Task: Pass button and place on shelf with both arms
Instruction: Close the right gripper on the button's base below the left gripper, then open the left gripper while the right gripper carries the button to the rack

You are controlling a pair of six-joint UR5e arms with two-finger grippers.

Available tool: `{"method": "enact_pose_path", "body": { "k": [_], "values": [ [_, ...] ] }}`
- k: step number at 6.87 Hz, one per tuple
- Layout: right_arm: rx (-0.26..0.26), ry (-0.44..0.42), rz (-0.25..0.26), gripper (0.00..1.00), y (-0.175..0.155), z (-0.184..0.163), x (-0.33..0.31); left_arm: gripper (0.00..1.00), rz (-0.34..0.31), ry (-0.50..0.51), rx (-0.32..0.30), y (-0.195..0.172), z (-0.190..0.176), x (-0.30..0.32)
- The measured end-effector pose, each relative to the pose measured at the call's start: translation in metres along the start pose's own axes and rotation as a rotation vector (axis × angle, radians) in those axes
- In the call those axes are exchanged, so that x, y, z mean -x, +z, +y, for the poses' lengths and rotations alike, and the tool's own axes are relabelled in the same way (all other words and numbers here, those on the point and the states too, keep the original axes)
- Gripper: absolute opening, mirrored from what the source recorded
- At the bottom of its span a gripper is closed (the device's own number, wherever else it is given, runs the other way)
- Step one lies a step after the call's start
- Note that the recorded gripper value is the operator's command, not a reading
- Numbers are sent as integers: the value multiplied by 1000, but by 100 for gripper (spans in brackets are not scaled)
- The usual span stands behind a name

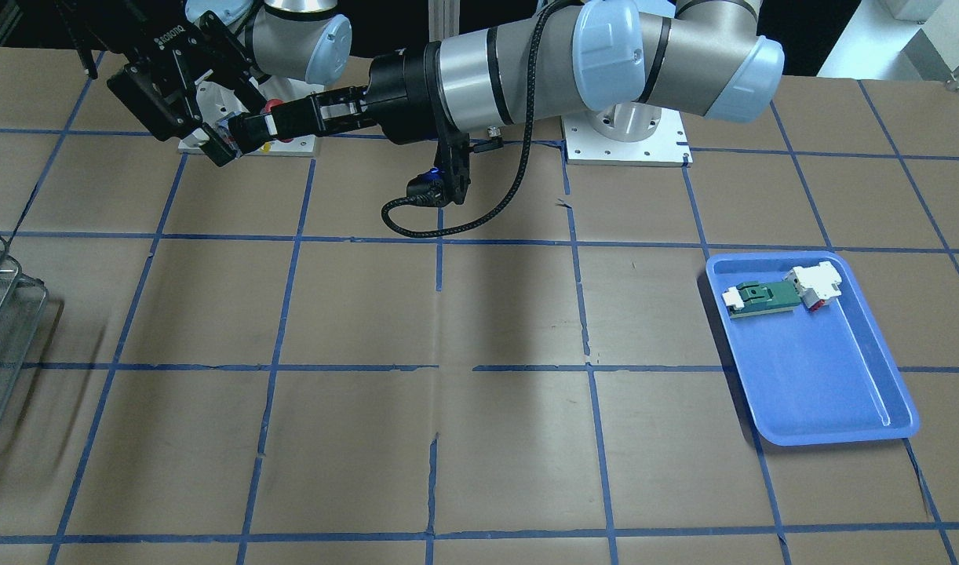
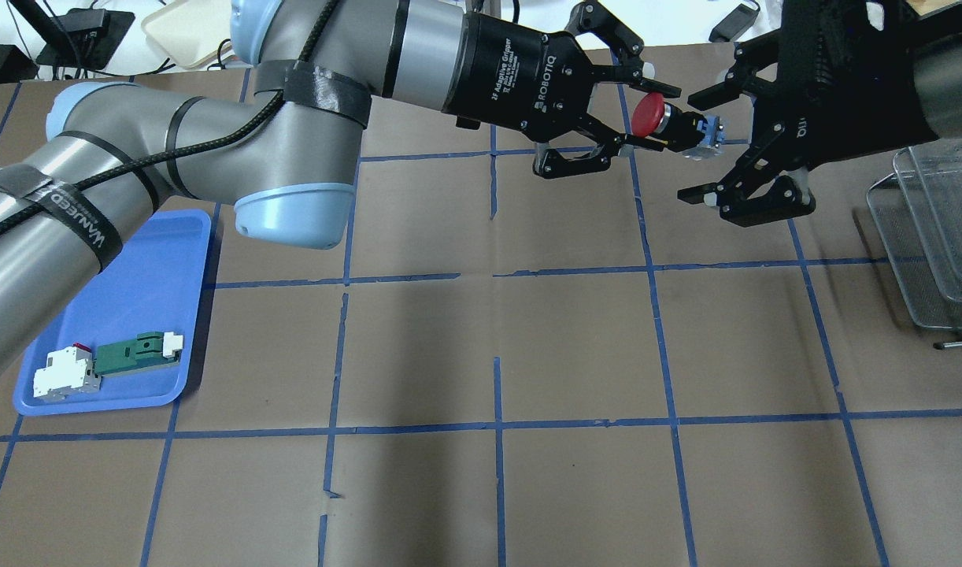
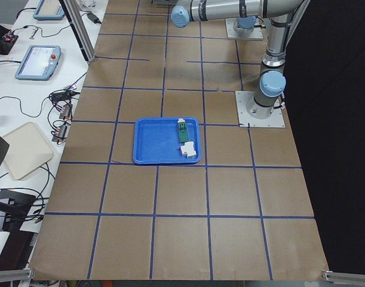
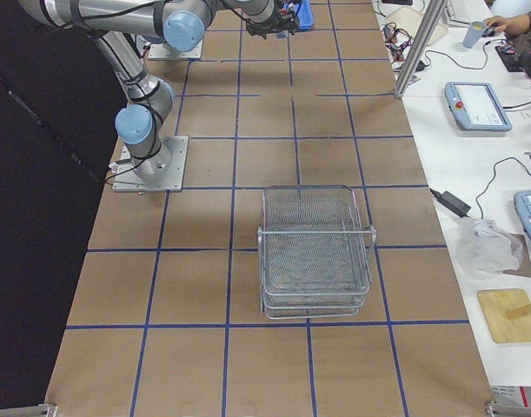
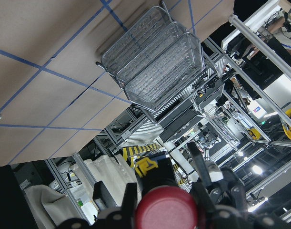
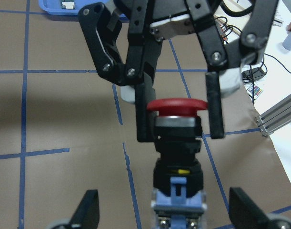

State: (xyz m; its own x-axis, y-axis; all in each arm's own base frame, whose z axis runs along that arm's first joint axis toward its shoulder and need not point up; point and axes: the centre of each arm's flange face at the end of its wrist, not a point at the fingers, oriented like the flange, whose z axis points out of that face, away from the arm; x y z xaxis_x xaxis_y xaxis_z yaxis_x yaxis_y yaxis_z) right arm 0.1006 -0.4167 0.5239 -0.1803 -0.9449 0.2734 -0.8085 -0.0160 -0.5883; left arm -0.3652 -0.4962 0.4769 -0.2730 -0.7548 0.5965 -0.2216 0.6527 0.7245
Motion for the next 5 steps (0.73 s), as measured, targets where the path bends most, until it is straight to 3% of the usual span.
{"method": "enact_pose_path", "body": {
  "k": [1,2,4,5],
  "values": [
    [0,-6,2,11,-1,-3,0,0,0,0,0,0,0,0],
    [2,-19,7,0,-2,-5,0,0,0,1,0,0,1,0],
    [11,-52,24,0,-7,-8,0,0,3,6,1,-2,5,0],
    [13,-69,28,0,-8,-9,0,52,5,10,1,-3,8,-1]
  ]
}}
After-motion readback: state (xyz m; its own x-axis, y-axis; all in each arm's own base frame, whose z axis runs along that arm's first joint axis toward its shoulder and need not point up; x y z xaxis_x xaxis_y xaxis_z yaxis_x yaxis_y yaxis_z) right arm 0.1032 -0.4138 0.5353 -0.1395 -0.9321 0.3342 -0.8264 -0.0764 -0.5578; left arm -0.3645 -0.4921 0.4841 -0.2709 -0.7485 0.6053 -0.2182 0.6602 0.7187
